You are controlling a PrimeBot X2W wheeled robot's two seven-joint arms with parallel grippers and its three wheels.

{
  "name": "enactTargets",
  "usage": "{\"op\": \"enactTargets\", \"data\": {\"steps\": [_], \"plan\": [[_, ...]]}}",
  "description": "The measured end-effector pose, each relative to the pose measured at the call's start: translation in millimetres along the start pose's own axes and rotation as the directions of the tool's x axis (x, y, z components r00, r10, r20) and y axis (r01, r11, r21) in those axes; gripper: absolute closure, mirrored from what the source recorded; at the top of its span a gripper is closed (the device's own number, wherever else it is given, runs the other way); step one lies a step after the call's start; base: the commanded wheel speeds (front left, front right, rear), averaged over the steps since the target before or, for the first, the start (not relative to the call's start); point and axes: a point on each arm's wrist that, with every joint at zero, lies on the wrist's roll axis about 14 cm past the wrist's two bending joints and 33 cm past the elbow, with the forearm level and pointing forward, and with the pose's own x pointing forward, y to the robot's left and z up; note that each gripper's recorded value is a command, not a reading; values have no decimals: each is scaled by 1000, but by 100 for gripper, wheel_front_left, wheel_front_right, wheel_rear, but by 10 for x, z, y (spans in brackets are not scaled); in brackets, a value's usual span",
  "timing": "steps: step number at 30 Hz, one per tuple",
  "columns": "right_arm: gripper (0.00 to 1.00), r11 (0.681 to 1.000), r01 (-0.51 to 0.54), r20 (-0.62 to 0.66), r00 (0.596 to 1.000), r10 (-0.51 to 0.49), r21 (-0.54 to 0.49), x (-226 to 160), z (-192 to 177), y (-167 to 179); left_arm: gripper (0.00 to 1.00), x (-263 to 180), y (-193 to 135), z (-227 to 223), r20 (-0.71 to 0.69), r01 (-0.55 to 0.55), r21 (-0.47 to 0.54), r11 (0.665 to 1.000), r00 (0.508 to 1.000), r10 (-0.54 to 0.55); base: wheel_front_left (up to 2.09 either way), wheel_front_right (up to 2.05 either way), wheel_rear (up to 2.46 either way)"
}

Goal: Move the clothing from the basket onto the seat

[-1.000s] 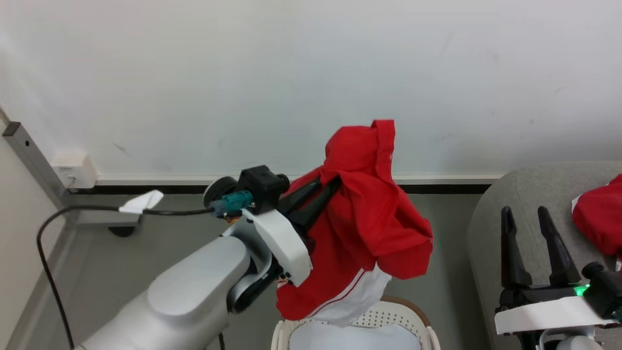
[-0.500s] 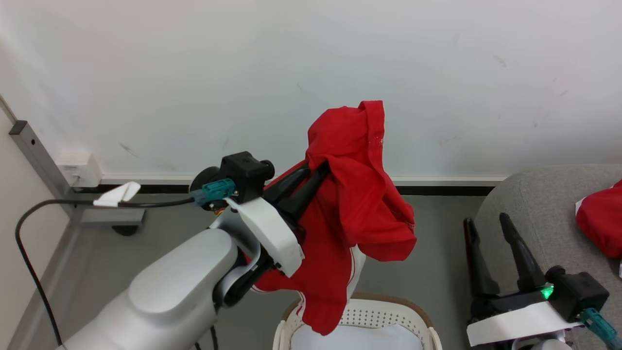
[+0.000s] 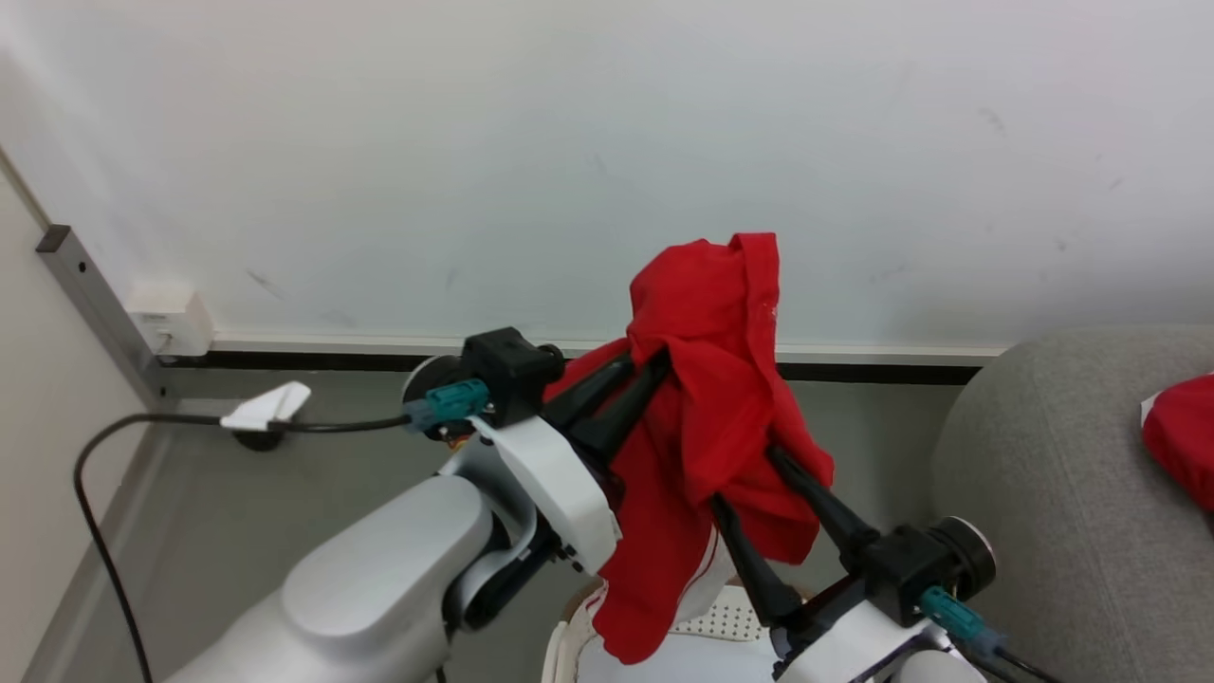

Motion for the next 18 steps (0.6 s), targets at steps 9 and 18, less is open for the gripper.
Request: {"op": "enactTargets", "data": {"steps": [9,18], "plan": [[0,995,-95,-85,992,93,-16,167,-214,230,100,-119,-222,-50,-24,28,-12,1000,999,-29,0,0,0],[0,995,-97,-142,985,93,-21,229,-380,237,100,-267,-382,-47,-39,40,-8,999,998,-41,0,0,0]]}}
